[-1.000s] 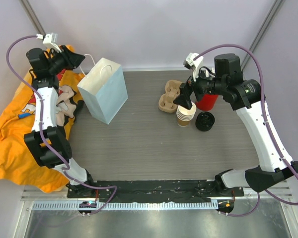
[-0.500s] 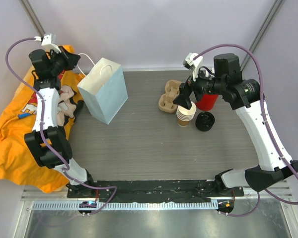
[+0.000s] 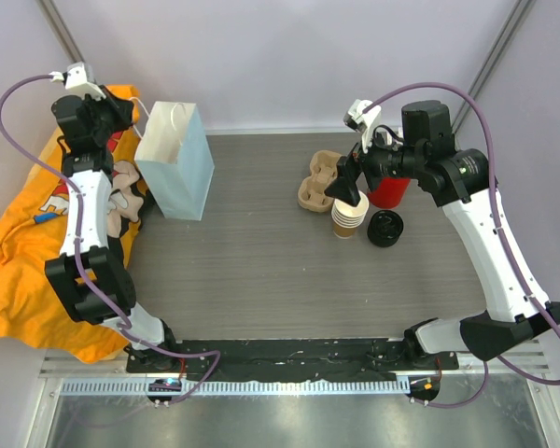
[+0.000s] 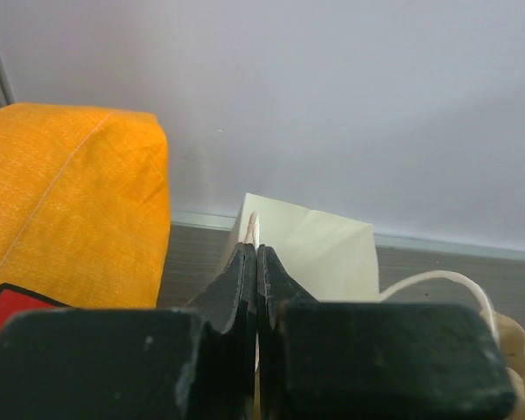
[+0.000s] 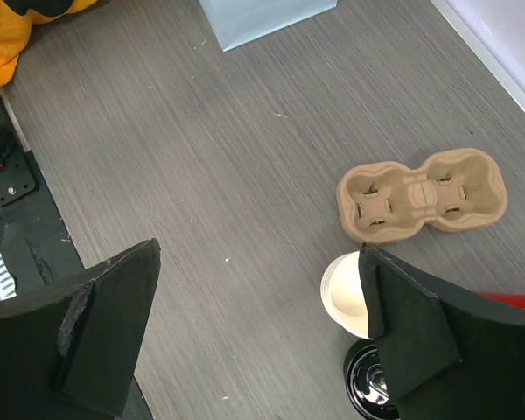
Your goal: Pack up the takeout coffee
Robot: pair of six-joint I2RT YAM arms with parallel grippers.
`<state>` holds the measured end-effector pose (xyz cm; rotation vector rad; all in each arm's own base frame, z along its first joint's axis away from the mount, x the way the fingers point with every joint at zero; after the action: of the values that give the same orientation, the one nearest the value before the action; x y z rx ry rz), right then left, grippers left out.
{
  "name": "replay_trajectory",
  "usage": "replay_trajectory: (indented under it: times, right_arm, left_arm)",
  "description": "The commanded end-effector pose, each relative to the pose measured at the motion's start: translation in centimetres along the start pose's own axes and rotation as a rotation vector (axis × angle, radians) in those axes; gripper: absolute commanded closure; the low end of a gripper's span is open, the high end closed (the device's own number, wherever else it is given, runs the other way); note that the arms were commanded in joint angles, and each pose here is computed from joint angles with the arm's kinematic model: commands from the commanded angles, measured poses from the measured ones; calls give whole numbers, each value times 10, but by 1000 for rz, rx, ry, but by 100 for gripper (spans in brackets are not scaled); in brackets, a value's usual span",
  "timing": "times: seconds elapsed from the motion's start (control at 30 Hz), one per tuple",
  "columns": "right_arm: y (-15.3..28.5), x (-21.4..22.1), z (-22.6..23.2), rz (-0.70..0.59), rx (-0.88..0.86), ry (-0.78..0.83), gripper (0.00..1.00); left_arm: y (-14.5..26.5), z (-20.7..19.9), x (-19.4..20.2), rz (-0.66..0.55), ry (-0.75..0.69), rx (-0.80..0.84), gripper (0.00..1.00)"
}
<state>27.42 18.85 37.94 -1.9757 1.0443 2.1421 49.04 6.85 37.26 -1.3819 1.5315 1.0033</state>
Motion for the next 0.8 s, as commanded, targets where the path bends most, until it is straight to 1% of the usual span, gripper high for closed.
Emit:
replay_trajectory:
  times: [0.0, 0.03, 0.07, 0.1, 0.13, 0.2, 0.23, 0.3, 0.33, 0.4, 0.43, 0.5, 0.53, 0.57, 0.6, 0.67, 0.73, 0.77]
  right_arm:
    - [2, -12, -2, -46, 4, 21, 1]
    - [2, -12, -2, -46, 4, 19, 0]
    - [2, -12, -2, -47, 3, 19, 0]
    - [2, -12, -2, -47, 4, 19, 1]
    - [1, -11, -2, -44, 4, 19, 0]
    - [1, -11, -3, -42, 8, 19, 0]
    - [0, -9, -3, -38, 11, 18, 0]
    - [-1, -8, -6, -35, 23, 19, 0]
    - [-2, -7, -8, -29, 28, 18, 0]
    - [-5, -5, -12, -20, 41, 22, 0]
    - [-9, -3, -16, -8, 47, 17, 0]
    - [-12, 0, -26, 16, 87, 12, 0]
    - [-14, -1, -30, 21, 104, 11, 0]
    - [-18, 1, -36, 33, 127, 3, 0]
    - [-20, 2, -41, 38, 151, -14, 0]
    - [-24, 5, -52, 54, 199, -32, 0]
    - [-25, 14, -65, 94, 271, -31, 0]
    - [-26, 17, -70, 109, 289, -30, 0]
  left_arm:
    - [12, -10, -40, -130, -61, -11, 100]
    - [12, -10, -40, -130, -68, -10, 98]
    - [12, -9, -38, -122, -66, -15, 94]
    - [11, -8, -38, -119, -70, -16, 88]
    - [10, -7, -36, -112, -71, -12, 74]
    - [9, -6, -31, -98, -75, -12, 61]
    - [10, -7, -32, -99, -75, -10, 52]
    - [11, -8, -33, -103, -78, -9, 42]
    - [12, -9, -37, -111, -81, -8, 35]
    - [18, -18, -50, -135, -90, 9, 28]
    - [21, -22, -56, -143, -88, 21, 20]
    - [33, -41, -75, -176, -99, 76, 14]
    - [38, -48, -82, -187, -101, 97, 4]
    - [42, -56, -86, -190, -94, 123, 0]
    - [54, -71, -98, -206, -110, 174, 0]
    - [65, -87, -102, -204, -131, 219, 0]
    - [85, -112, -103, -201, -187, 295, 0]
    - [90, -126, -94, -174, -225, 333, 0]
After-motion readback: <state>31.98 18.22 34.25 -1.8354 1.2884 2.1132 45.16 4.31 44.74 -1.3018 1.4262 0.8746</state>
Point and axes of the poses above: each gripper's point midway between its finger pads, its own y axis back along the fingers, its own z axis along the line the jaws close on, x = y × z, the point moved 2 cm from there along y, back along the fingers, and after that the axes turned 3 degrees about y, right-handed, at the moved point
